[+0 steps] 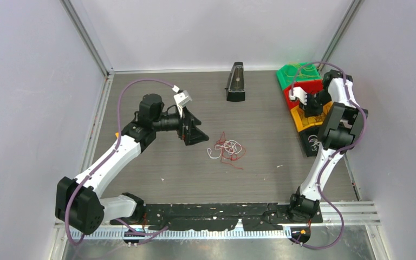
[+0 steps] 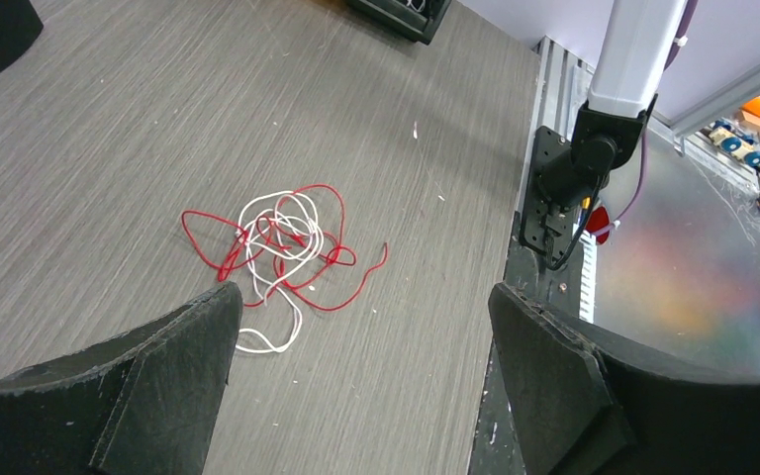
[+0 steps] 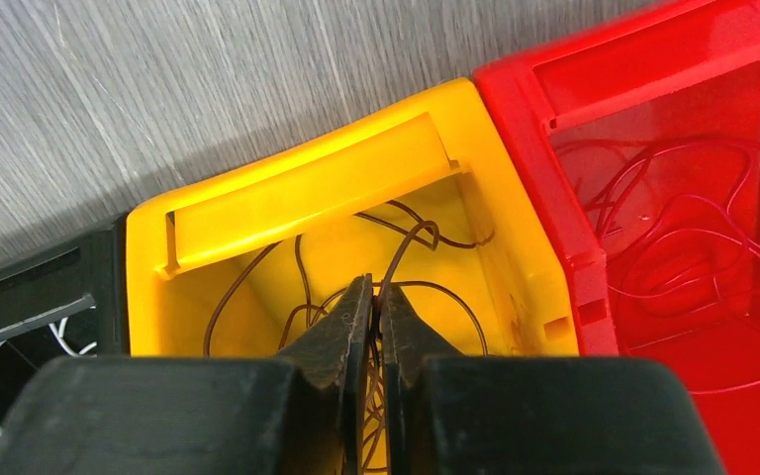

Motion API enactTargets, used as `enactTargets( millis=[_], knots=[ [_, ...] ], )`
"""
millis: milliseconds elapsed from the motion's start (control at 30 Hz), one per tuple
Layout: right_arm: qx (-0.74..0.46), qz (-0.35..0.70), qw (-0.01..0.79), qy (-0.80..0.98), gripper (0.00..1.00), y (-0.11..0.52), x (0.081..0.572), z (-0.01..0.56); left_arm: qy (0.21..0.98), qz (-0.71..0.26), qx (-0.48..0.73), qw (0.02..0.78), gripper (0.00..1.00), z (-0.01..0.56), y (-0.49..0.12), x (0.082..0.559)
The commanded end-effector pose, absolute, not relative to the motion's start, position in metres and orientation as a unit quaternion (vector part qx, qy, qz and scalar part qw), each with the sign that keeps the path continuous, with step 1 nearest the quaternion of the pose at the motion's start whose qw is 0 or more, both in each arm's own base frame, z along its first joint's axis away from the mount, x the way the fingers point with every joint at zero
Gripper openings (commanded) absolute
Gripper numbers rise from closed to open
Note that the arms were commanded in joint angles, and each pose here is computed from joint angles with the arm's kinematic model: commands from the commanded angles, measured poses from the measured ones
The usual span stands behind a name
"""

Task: Untangle the cables

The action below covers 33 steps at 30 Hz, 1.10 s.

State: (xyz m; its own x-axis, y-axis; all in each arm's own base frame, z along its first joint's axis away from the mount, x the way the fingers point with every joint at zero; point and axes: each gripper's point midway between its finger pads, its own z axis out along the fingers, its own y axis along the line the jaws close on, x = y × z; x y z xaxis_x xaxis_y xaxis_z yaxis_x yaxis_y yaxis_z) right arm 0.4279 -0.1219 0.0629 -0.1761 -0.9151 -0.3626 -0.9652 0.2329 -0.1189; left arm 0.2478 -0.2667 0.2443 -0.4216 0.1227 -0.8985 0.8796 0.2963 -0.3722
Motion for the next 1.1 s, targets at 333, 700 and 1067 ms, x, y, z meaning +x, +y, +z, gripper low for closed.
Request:
enactTargets(
  millis=[333, 700, 1067],
  knots=[
    [-0.606, 0.046, 0.231, 0.76, 0.6, -0.119, 0.429, 0.114, 0.685, -0.472, 0.363, 0.419, 0.97, 0.263, -0.267, 0.255],
    [-0.551, 0.082, 0.266, 0.787, 0.66, -0.1, 0.392, 0.201, 0.684, -0.482, 0.358, 0.414, 0.97, 0.257, -0.267, 0.25],
    [-0.669, 0.113, 0.159, 0.717, 0.62, -0.037, 0.328, 0.144, 0.679, -0.495, 0.364, 0.402, 0.96, 0.256, -0.271, 0.249]
  ],
)
